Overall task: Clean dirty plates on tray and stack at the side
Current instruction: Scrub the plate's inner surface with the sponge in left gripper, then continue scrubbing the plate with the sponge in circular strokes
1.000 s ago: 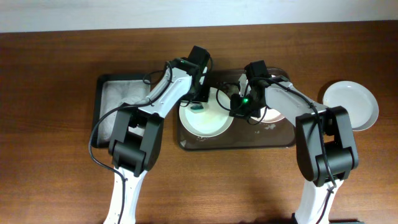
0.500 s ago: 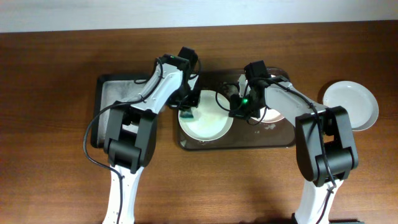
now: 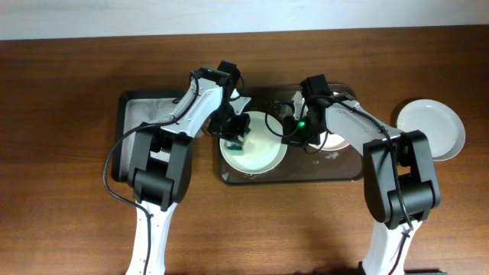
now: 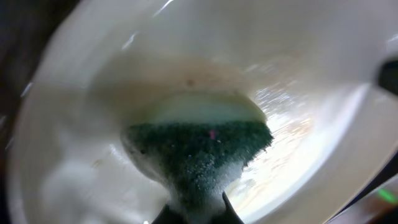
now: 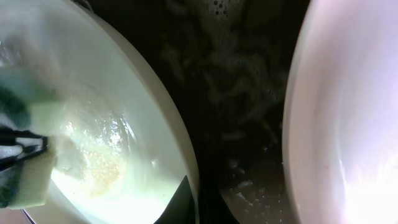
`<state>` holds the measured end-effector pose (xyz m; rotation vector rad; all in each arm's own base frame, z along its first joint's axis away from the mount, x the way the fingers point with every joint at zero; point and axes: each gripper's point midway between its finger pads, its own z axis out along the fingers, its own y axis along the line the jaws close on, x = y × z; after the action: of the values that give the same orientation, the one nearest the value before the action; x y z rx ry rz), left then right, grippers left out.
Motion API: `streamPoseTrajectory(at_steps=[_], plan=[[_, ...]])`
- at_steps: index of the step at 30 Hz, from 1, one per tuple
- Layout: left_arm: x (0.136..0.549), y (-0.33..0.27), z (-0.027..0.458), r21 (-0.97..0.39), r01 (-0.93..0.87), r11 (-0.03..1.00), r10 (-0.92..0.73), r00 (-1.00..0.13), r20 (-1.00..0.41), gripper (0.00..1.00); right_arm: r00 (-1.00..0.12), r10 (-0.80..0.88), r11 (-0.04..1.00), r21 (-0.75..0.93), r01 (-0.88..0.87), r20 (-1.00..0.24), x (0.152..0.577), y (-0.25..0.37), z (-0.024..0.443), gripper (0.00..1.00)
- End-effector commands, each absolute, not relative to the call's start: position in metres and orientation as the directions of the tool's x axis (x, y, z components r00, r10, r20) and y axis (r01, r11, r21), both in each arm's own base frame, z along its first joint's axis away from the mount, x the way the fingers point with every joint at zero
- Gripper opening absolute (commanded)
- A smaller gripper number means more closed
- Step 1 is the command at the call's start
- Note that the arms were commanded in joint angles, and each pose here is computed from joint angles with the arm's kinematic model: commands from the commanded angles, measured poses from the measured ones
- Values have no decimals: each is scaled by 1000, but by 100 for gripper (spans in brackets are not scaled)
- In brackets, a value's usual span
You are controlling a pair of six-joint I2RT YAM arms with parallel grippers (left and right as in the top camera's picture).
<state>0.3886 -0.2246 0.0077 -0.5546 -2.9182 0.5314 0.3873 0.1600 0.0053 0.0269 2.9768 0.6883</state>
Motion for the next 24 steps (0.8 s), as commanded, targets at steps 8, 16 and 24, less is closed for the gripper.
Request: streamPoseTrajectory(at_steps=[8, 16, 24], plan=[[423, -213, -28, -233, 243, 942, 248, -969, -8, 1, -998, 30, 897, 442, 6, -46, 380, 163, -4, 4], [416, -184, -32, -79, 163, 984, 167, -985, 51, 1, -998, 30, 897, 442, 6, -46, 380, 163, -4, 4], [376, -185, -26, -166, 278, 946, 308, -931, 196, 1, -998, 31, 897, 442, 7, -46, 380, 163, -4, 4]])
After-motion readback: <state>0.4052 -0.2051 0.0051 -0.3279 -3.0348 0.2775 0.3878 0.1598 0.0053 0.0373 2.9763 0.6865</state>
